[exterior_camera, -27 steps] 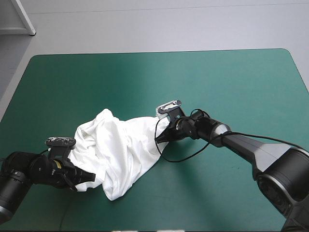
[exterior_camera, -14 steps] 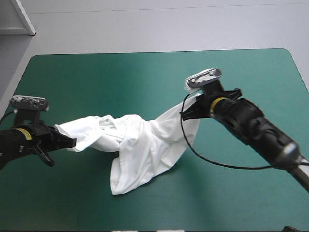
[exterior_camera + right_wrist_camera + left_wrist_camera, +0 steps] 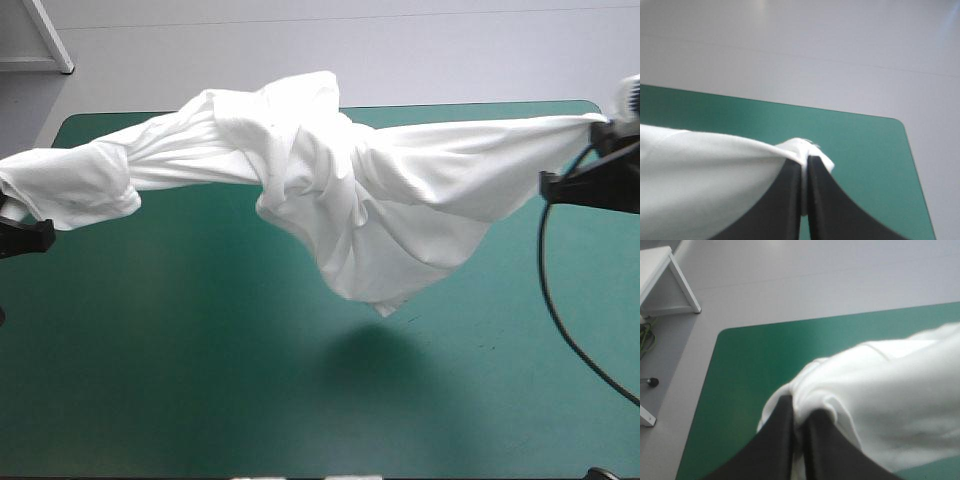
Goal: Fold the cloth
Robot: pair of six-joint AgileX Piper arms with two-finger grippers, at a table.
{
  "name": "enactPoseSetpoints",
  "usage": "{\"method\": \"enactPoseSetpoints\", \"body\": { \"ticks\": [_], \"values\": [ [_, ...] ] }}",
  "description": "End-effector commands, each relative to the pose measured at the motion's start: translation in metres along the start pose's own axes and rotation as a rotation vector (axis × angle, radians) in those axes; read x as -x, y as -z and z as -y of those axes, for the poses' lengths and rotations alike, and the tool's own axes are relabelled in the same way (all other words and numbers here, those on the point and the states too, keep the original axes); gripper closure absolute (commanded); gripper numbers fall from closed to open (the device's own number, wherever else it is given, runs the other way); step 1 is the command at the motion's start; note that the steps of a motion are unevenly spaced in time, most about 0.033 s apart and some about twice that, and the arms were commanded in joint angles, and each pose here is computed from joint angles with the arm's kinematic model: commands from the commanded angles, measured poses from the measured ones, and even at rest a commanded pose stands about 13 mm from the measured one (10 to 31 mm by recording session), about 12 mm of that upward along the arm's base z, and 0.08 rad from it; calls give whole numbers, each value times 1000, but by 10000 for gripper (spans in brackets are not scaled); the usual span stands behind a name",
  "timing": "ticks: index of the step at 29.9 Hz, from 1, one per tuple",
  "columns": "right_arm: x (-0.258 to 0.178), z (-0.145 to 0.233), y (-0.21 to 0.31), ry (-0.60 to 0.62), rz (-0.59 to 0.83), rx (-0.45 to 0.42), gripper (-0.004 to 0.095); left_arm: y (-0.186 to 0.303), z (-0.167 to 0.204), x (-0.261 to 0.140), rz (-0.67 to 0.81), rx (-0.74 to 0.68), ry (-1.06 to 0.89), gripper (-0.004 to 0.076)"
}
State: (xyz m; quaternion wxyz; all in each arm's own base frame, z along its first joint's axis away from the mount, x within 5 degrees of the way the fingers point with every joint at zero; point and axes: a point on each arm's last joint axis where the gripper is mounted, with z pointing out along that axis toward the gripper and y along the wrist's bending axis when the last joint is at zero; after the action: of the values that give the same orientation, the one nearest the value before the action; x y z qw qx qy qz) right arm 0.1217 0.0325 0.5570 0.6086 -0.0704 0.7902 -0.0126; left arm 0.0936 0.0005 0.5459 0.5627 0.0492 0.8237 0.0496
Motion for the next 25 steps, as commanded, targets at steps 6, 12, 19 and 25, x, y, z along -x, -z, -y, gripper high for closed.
{"method": "enactPoseSetpoints", "body": {
  "ticks": [6,12,19,25],
  "values": [
    [19,36,47,39,181,-82,922,19,-11,6,44,69,8,734],
    [16,24,36,34,117,-19,922,4,-7,2,-8,65,-8,734],
    [7,-9,-9,63,-13,34,922,-55,10,-16,-81,32,-71,734],
    [2,-52,-89,171,23,-50,922,-123,30,-29,-80,-9,-115,734]
  ]
}}
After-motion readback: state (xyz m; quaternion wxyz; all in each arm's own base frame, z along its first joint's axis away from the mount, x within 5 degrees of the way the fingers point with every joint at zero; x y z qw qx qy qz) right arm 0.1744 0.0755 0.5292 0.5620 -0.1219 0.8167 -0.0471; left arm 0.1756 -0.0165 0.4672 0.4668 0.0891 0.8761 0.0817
